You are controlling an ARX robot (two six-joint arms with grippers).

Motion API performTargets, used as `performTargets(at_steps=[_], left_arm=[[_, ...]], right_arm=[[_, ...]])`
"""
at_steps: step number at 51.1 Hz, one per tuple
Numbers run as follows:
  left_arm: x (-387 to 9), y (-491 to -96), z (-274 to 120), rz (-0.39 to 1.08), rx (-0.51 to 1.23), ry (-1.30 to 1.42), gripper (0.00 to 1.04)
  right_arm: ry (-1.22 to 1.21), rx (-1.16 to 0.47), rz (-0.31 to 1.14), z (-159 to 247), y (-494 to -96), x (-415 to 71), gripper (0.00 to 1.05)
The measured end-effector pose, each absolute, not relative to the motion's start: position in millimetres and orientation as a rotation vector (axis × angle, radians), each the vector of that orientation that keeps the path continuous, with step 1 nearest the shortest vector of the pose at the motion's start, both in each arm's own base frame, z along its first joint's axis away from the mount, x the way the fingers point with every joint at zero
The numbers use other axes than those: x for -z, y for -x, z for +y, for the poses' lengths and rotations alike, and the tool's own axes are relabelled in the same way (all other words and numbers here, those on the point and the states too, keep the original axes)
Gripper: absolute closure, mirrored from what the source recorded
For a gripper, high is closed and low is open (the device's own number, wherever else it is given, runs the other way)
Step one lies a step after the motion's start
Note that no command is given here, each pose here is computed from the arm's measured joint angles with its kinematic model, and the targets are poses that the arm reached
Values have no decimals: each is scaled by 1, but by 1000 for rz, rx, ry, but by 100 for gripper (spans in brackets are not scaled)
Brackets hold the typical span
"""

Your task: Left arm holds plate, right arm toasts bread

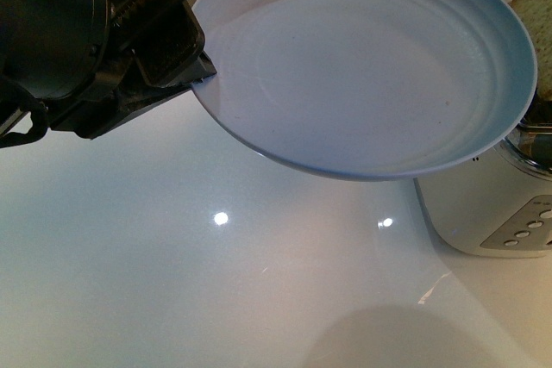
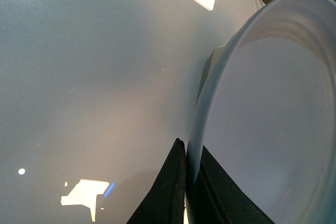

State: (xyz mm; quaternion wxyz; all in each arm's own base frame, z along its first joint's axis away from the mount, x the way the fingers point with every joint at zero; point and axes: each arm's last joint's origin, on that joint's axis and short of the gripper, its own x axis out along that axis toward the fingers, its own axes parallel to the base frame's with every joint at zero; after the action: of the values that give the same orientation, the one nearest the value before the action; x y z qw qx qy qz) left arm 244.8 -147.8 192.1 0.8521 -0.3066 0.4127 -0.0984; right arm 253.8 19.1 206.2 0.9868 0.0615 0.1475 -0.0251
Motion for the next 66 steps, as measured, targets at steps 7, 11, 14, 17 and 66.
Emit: performTargets(at_steps=[7, 11, 14, 17, 66], left_arm=[[-192, -245, -148, 868, 208, 646, 101], [-192, -245, -148, 867, 207, 646, 101], [-192, -245, -148, 868, 208, 646, 101], [-192, -245, -148, 868, 208, 646, 101], [-192, -245, -148, 867, 207, 646, 101]], right_arm=[[-113, 57, 314, 18, -257, -194, 102], [-106, 61, 324, 18, -258, -190, 102], [-102, 63, 332, 18, -259, -187, 102], [-100, 67, 340, 17, -260, -184, 102], [-37, 54, 429, 32, -268, -155, 102]])
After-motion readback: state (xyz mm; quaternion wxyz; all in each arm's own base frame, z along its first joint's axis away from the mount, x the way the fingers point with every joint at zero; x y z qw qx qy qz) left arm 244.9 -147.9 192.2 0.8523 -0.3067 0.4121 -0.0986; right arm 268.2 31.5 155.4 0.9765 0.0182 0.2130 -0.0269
